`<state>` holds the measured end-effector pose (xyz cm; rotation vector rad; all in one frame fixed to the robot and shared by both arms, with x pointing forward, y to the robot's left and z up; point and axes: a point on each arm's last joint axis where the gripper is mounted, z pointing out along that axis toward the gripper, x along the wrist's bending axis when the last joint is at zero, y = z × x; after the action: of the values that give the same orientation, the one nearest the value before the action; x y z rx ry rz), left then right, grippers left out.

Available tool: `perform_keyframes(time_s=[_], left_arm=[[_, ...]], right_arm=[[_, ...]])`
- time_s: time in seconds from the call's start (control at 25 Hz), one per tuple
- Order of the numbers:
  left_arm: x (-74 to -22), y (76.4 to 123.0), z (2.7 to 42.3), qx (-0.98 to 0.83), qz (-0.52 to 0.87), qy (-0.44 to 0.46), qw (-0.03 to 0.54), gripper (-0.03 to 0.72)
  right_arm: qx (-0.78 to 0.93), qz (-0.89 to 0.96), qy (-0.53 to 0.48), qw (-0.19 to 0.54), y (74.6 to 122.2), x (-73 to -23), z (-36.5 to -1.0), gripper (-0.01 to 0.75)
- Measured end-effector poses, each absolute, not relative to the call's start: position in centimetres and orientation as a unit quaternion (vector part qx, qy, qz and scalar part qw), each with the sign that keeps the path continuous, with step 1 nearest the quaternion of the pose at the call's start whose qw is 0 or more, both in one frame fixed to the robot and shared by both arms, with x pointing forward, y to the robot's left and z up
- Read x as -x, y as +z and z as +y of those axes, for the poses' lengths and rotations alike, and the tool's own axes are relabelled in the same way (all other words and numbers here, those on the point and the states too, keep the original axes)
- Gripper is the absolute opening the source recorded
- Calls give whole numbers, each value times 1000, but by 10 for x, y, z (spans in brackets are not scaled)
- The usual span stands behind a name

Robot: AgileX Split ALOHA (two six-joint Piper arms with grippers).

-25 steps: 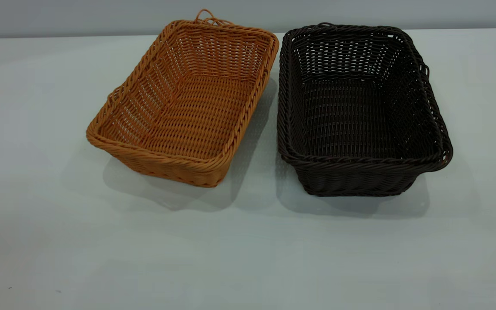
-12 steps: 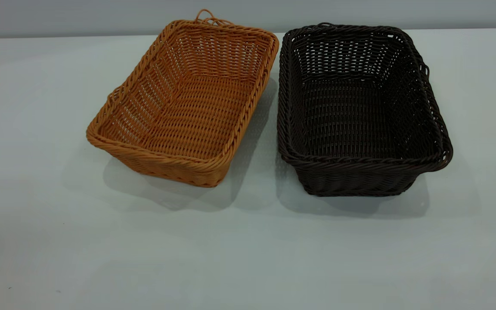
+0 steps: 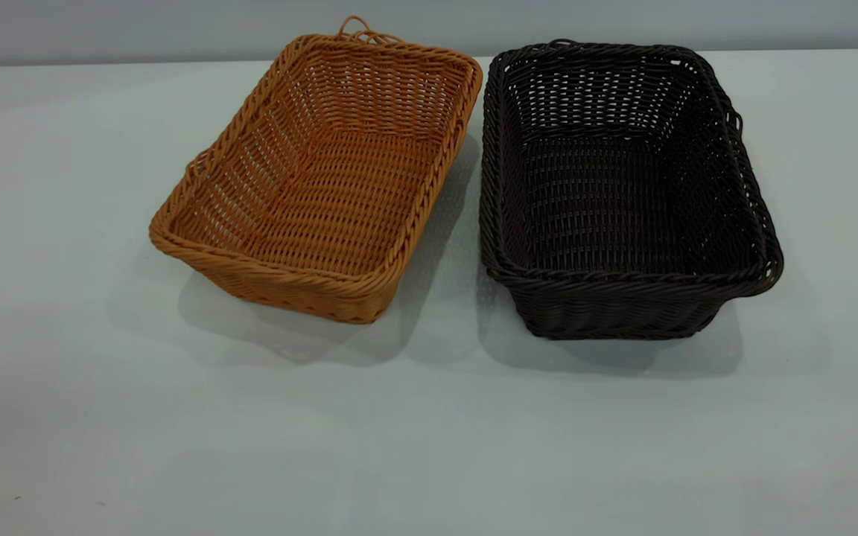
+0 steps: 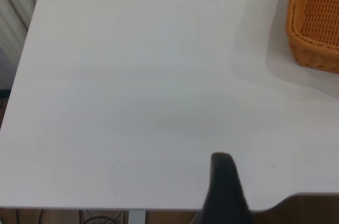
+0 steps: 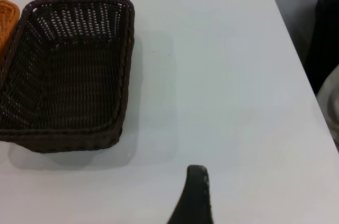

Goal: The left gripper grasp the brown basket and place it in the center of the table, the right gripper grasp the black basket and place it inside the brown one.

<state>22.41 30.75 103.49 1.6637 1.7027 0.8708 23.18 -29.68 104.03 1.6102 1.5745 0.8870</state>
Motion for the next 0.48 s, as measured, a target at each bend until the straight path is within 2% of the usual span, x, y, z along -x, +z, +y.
perform_keyframes(time_s=[0.2,0.48], left_arm=[[-247,1055,307,-616,662,307,295,467],[-342,1072,304,-631,673,277,269,467]], right_arm=[[-622,609,343,353,1040,-232,-297,592],[-622,609,343,353,1040,-232,-297,592]])
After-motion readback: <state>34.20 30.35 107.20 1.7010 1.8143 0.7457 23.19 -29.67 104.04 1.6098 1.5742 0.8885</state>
